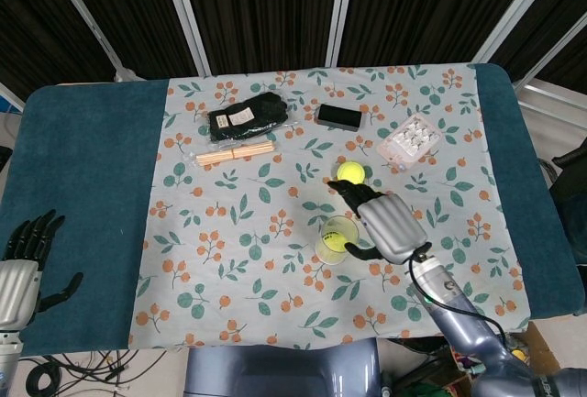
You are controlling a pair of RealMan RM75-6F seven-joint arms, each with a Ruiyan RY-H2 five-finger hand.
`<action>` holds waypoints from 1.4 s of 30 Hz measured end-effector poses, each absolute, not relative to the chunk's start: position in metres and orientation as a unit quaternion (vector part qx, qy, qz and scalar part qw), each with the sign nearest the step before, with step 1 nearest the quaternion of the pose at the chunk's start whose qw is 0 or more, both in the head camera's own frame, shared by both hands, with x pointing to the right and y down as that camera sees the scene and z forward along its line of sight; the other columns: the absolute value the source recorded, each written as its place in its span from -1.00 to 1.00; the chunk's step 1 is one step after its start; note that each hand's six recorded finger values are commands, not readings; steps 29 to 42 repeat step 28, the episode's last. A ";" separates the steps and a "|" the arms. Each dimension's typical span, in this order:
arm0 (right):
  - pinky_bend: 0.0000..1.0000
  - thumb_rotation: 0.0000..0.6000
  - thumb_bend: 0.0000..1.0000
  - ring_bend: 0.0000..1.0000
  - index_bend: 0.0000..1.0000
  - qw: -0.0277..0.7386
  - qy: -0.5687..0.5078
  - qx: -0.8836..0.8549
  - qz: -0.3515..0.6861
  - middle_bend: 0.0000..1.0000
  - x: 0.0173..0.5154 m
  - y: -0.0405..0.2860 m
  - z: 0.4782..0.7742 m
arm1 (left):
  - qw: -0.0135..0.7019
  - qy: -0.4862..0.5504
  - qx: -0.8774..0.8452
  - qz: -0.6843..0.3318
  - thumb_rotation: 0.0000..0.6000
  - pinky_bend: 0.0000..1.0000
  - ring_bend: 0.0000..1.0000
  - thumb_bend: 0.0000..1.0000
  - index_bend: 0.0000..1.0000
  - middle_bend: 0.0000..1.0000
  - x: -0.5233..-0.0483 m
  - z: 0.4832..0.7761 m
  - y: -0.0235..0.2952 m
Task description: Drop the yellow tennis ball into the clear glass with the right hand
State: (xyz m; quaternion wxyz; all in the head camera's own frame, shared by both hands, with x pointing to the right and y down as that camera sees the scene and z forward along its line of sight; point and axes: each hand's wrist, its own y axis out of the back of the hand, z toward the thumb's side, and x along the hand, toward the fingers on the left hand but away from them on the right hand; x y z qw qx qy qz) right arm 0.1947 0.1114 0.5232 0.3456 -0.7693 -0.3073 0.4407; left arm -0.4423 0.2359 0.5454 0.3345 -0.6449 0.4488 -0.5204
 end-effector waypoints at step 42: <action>-0.59 1.00 -0.74 -0.87 -0.94 0.421 -0.396 -0.574 0.580 -1.00 0.427 0.256 0.558 | 0.343 0.432 -0.654 -0.517 1.00 -1.00 -1.00 -0.45 -1.00 -1.00 -0.432 0.546 0.242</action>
